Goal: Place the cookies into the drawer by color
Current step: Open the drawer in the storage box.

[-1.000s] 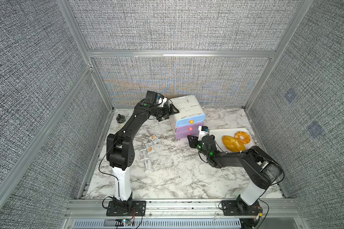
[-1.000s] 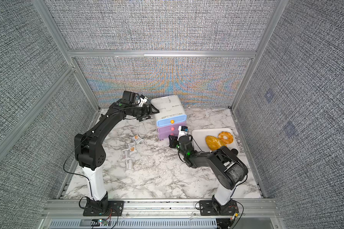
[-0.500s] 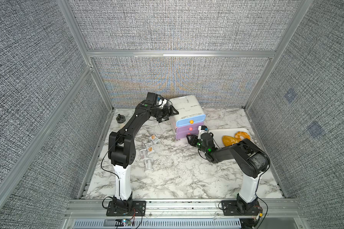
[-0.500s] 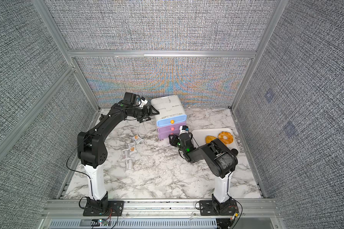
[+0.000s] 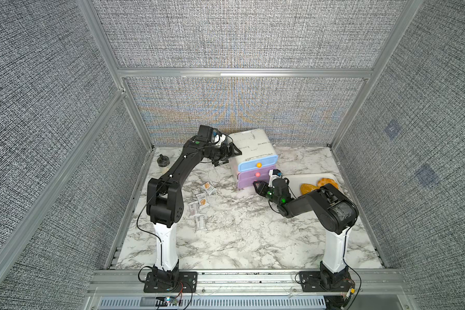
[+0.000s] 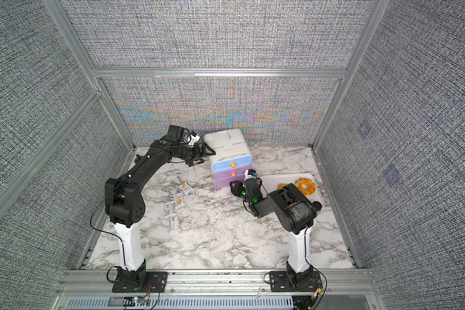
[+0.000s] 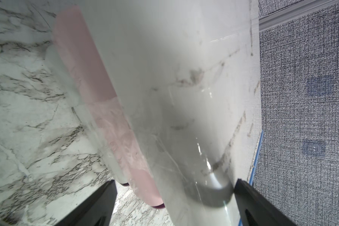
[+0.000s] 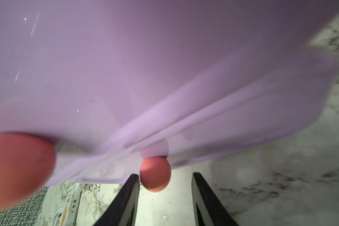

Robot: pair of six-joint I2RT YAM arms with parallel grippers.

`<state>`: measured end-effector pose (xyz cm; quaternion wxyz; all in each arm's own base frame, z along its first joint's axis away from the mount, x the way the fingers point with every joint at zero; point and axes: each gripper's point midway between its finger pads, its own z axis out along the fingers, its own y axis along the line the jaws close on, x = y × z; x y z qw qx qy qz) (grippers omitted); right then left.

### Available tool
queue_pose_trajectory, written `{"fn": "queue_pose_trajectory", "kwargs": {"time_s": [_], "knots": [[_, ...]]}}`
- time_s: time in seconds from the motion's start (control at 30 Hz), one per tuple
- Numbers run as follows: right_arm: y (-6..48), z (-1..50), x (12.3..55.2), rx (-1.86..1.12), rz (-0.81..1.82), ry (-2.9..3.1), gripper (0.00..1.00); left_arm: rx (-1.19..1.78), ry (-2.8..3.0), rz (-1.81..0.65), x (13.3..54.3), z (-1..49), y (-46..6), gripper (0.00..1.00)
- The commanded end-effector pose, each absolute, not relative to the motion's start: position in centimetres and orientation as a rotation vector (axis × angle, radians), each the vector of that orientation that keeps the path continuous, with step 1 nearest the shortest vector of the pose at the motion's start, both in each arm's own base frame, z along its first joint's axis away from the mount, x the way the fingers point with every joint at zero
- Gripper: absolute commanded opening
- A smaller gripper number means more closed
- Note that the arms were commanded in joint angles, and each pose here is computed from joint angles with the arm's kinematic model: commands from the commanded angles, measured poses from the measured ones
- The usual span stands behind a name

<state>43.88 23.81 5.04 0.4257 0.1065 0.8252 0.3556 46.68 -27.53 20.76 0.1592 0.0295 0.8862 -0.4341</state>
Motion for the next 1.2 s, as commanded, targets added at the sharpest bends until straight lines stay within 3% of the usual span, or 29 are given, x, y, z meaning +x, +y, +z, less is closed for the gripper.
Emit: {"fn": "queue_pose_trajectory", "kwargs": {"time_s": [0.0, 0.37, 0.6, 1.17], "knots": [[24.1, 6.1, 44.4, 0.229, 0.910, 2.005, 0.48, 0.099, 2.510, -1.245, 47.0, 21.1, -27.6, 0.99], [24.9, 7.6, 45.8, 0.201, 0.965, 1.948, 0.35, 0.101, 2.508, -1.244, 47.1, 21.2, -27.6, 0.99], [24.4, 8.0, 45.1, 0.215, 0.956, 1.951, 0.19, 0.104, 2.503, -1.244, 47.0, 21.4, -27.6, 0.99], [22.1, 4.9, 36.1, 0.231, 0.845, 2.102, 0.16, 0.106, 2.503, -1.234, 47.0, 21.3, -27.5, 0.99]]}}
